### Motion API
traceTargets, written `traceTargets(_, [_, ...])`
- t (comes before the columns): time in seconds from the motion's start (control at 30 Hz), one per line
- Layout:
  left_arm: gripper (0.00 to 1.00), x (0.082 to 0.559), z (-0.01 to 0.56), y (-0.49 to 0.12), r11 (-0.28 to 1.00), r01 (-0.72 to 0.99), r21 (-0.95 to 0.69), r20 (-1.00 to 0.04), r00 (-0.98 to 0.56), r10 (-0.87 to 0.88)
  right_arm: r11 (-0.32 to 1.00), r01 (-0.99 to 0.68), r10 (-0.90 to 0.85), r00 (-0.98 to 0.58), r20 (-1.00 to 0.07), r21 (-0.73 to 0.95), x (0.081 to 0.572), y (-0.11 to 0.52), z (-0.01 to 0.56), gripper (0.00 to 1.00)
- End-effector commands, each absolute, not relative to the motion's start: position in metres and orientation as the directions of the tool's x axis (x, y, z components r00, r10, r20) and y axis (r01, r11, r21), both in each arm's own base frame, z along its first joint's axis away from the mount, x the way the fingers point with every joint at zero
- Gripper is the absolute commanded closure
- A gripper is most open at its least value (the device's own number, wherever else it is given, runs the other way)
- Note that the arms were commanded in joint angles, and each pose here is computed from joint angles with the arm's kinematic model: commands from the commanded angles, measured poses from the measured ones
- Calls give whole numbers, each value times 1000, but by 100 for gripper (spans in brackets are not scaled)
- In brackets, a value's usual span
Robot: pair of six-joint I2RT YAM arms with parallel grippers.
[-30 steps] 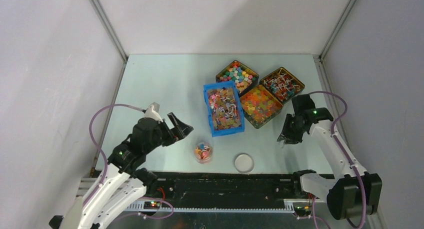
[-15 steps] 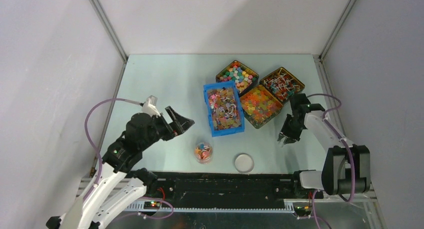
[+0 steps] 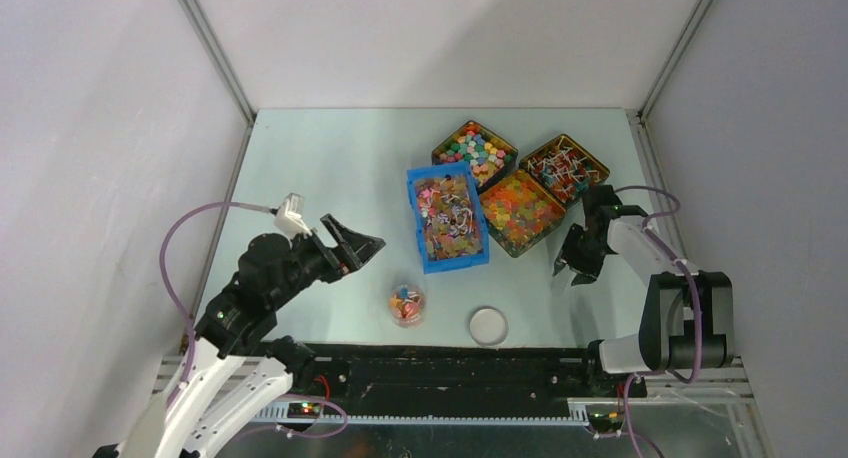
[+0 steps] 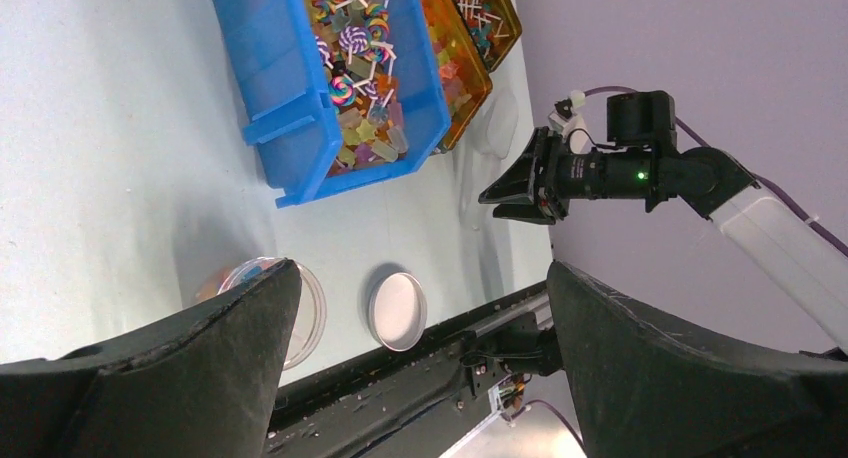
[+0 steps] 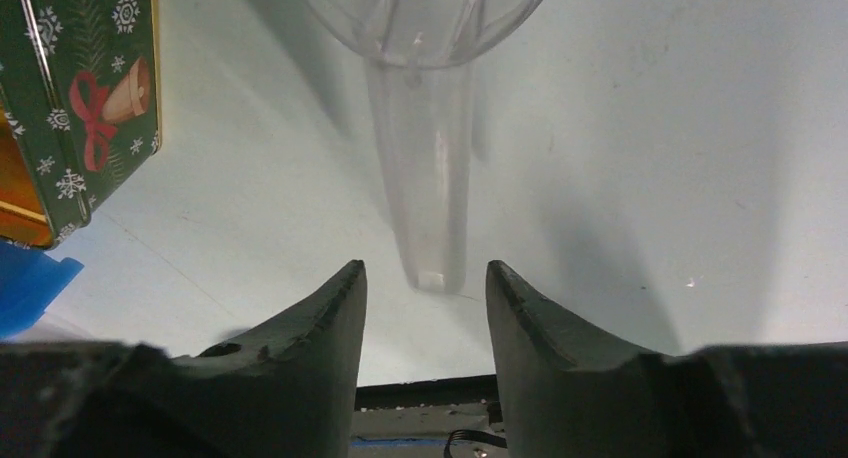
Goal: Pack the candies
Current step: Place the spatula at the center of the board, then pick up the bottle lid at the center of the board.
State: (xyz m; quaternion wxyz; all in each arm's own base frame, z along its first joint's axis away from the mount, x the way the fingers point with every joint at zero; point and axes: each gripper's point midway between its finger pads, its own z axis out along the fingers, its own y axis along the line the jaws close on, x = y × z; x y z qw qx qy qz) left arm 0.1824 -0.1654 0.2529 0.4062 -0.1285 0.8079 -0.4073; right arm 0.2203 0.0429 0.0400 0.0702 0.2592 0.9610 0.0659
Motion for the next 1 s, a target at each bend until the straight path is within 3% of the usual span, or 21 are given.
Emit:
traceTargets(0.0, [0,184,253,-159,624,104,-775,-546,-607,-577,867,466,491,-859,-144,177,229,40,44,45])
traceTargets(0.17, [0,185,247,-158,633,78,-770,-538,-613,-579,873,448,479,-864,-157,194,229,41,49,25])
traceTargets(0.4, [0,186,237,-160,634,56,-771,-521,-628,-578,884,389,438,-884,-165,260,227,52,62,12])
traceTargets(0.6, [0,186,209,-164,653,8,-757,-488,-672,-557,914,291,351,-916,-192,282,223,71,82,9])
traceTargets(0.97, [0,184,162,-160,713,-90,-696,-445,-724,-526,987,-54,-18,-972,-233,148,177,119,105,0])
